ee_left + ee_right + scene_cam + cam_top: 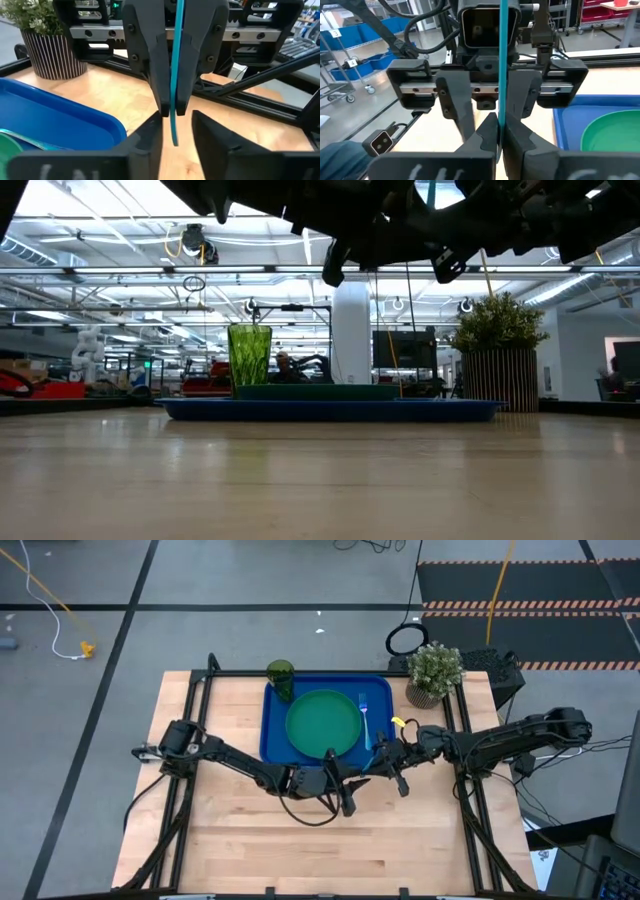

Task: Pick and place plate/cup/fork/spoon on tray
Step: Put the spoon beside the blue fork

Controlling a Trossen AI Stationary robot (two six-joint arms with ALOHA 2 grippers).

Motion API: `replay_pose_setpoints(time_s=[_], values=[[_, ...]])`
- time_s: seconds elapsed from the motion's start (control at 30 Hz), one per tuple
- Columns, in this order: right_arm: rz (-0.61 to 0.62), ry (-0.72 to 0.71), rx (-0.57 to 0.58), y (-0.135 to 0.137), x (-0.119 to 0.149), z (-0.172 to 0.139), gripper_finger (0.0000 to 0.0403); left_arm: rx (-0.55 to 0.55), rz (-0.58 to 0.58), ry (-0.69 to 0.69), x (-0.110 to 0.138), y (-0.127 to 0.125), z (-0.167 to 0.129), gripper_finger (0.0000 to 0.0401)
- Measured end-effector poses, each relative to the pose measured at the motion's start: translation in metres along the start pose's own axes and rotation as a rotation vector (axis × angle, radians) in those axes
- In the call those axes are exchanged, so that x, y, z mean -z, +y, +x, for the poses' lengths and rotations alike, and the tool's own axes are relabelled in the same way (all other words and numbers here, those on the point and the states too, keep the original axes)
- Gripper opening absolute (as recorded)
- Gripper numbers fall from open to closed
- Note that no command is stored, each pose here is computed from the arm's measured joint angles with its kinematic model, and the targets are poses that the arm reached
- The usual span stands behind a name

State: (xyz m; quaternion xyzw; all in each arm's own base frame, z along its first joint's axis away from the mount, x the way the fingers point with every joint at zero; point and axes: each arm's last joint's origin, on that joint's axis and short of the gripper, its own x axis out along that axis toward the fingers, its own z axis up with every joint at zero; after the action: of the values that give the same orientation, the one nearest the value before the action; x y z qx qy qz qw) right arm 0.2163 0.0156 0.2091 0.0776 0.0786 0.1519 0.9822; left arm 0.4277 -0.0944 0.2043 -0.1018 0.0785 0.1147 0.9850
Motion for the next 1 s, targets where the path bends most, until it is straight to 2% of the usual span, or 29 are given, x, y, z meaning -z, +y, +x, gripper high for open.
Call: replay_pose_setpoints(time_s=[0.2,0.47,0.53,0.73,0.9,1.0], values=[[-0.001,0.000,0.000,0.000,0.000,0.000,0.0006,-0.009,0.017,-0.005,0.000,0.000,0.000,0.0017],[0.009,-0.009,0.038,0.000,0.000,0.000,0.0029,-0.065,0.038,-0.016,-0.005,0.001,-0.003,0.0009],[0.036,-0.025,0.083,0.000,-0.002,0.000,0.0039,-0.120,0.039,-0.029,-0.010,0.003,-0.006,0.0007],[0.047,-0.107,0.258,0.004,-0.007,-0.002,0.0076,-0.394,0.065,-0.050,-0.008,0.009,-0.011,0.0006],[0.017,-0.158,0.419,0.012,-0.010,-0.003,0.0107,-0.531,0.005,-0.101,0.000,0.014,-0.007,0.0006],[-0.061,-0.214,0.456,0.020,-0.015,-0.003,0.0124,-0.567,-0.010,-0.127,0.006,0.014,-0.004,0.0006]])
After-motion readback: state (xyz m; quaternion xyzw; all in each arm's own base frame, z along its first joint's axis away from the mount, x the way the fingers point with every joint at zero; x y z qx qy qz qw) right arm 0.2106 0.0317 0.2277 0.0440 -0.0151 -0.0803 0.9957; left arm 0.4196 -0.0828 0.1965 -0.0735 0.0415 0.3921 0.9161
